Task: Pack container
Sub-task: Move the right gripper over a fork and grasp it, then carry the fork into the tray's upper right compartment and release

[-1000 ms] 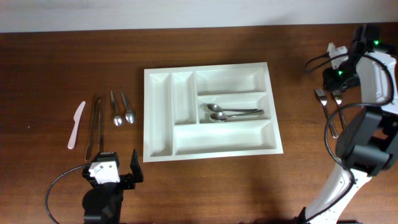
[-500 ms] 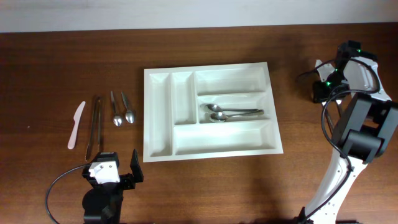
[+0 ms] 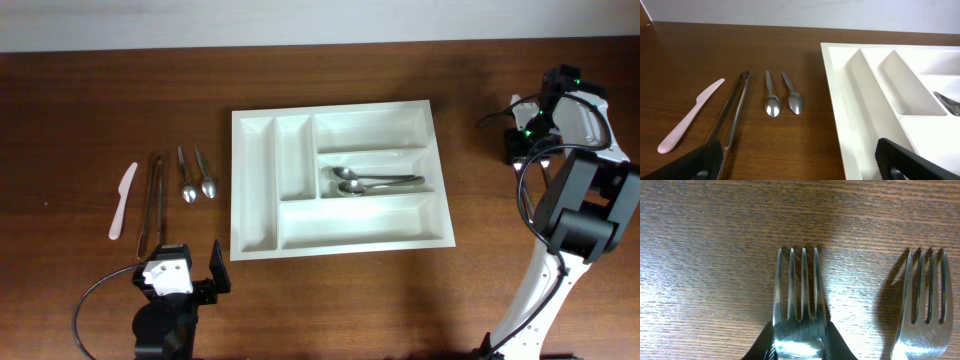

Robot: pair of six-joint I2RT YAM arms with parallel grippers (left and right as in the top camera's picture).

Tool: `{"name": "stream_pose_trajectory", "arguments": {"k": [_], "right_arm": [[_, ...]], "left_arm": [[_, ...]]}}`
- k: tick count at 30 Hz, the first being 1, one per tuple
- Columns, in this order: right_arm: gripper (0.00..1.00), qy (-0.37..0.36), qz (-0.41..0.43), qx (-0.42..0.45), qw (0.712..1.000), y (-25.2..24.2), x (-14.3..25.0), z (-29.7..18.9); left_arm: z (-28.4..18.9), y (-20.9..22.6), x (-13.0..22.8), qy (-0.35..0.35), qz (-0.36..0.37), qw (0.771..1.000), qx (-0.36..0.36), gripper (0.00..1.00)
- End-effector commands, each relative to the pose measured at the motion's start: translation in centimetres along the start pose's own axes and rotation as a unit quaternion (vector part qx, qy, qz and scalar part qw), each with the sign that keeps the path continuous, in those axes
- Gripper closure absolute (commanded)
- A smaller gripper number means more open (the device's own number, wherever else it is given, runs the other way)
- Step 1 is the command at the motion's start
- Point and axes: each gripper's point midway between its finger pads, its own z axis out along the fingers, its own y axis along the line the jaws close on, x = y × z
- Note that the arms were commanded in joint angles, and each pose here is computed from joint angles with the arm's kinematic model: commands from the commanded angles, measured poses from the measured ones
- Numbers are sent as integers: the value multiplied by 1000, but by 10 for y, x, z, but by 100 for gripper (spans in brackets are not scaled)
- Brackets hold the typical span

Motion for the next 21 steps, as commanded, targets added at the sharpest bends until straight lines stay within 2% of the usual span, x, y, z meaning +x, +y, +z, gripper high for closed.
{"name": "stream_pose_trajectory", "arguments": {"k": [1,6,15,19,21], "right_arm": [[94,12,31,-6,999,-1,5,12],[96,-25,31,-21,999,5,-16,-7],[96,-99,-9,-39,994,37,-64,-78],[96,-150,-63,-61,985,75,-92,-115],[96,-179,-128,-80,972,102,-103,-133]], "left_arm": [[1,0,2,1,7,1000,2,1],[1,0,2,1,7,1000,2,1],[1,0,2,1,7,1000,2,1],[1,0,2,1,7,1000,2,1],[1,0,2,1,7,1000,2,1]]}}
